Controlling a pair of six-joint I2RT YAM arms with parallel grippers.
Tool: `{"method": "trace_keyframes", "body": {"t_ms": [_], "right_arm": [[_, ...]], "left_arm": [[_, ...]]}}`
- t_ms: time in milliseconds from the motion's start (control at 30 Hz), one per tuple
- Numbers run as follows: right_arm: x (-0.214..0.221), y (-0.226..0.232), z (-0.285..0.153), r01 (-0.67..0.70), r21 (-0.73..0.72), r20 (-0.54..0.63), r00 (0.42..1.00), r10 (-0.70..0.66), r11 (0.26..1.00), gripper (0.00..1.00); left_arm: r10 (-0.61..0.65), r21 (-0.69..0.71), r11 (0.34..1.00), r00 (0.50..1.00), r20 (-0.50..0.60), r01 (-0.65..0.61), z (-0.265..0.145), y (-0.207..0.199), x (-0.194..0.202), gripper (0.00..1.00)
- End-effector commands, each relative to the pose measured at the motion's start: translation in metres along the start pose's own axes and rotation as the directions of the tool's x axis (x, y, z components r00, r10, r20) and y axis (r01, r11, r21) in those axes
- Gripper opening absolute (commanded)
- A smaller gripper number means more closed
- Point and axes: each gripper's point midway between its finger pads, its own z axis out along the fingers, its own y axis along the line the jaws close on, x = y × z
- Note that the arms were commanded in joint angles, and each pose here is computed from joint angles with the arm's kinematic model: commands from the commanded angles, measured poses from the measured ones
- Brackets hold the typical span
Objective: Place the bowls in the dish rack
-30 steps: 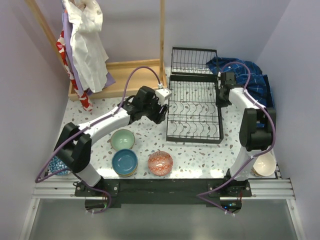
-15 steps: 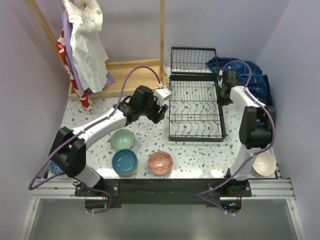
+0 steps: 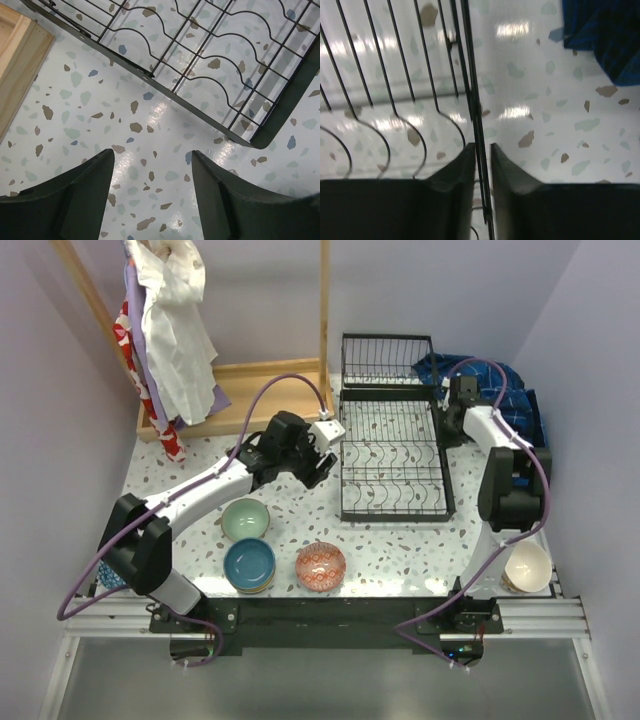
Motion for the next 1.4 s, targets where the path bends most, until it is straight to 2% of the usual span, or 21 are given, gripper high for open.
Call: {"method": "trace_keyframes", "body": {"t_ms": [0,133,300,400,467,667,733,833,967,1000,1100,1233,1300,1367], "right_arm": [[-0.073,-0.008,-0.02,-0.064,-0.004,0.286,0.956,0.063,0.998,0.48],[-0.075,-0.01,-0.088,-0.025,-0.023,0.386,0.922,0.032,0.999,0.59],[-0.044,-0.016,-0.151,0.013,-0.017,0.426,0.905,-0.005,1.0,0.71],[-0.01,-0.011,-0.156,0.089,-0.044,0.374,0.925,-0.066,0.995,0.73],[0.006,-0.012,-0.167,0.111,-0.045,0.365,0.927,-0.087,0.993,0.74],[0.044,-0.023,-0.186,0.096,-0.001,0.313,0.945,-0.091,0.995,0.74],[0.048,-0.027,-0.192,0.106,0.015,0.315,0.943,-0.106,0.994,0.74],[0.046,-0.035,-0.207,0.123,0.059,0.335,0.932,-0.136,0.991,0.8],[0.045,-0.045,-0.221,0.13,0.107,0.311,0.937,-0.157,0.986,0.82],[0.044,-0.047,-0.222,0.128,0.115,0.305,0.939,-0.158,0.985,0.82],[0.046,-0.047,-0.224,0.131,0.116,0.29,0.944,-0.16,0.985,0.82],[0.045,-0.049,-0.235,0.087,0.119,0.3,0.946,-0.119,0.989,0.82],[0.047,-0.051,-0.24,0.079,0.127,0.316,0.942,-0.116,0.989,0.82],[0.049,-0.051,-0.246,0.085,0.13,0.345,0.93,-0.125,0.988,0.83]], "left_arm": [[0.086,0.043,0.995,0.995,0.043,-0.088,-0.019,-0.006,-0.016,0.7],[0.166,0.132,0.978,0.986,-0.012,-0.163,-0.042,-0.022,-0.002,0.71],[0.223,0.209,0.956,0.972,-0.069,-0.205,-0.067,-0.042,0.021,0.7],[0.302,0.295,0.919,0.948,-0.106,-0.26,-0.076,-0.066,0.045,0.69],[0.343,0.298,0.909,0.929,-0.136,-0.292,-0.078,-0.072,0.053,0.69],[0.249,0.179,0.961,0.936,-0.249,-0.209,-0.088,-0.061,0.066,0.65],[0.214,0.172,0.969,0.952,-0.219,-0.178,-0.093,-0.065,0.064,0.62],[0.187,0.252,0.958,0.966,-0.181,-0.139,-0.097,-0.088,0.068,0.58],[0.315,0.411,0.879,0.941,-0.122,-0.241,-0.101,-0.15,0.077,0.59],[0.319,0.413,0.874,0.943,-0.091,-0.256,-0.101,-0.157,0.073,0.6],[0.27,0.407,0.89,0.956,-0.115,-0.203,-0.097,-0.166,0.079,0.62],[0.086,0.378,0.926,0.973,-0.213,0.001,-0.092,-0.175,0.084,0.61],[0.026,0.38,0.922,0.966,-0.255,0.076,-0.088,-0.183,0.086,0.6],[0.044,0.401,0.913,0.959,-0.278,0.075,-0.082,-0.196,0.09,0.6]]}}
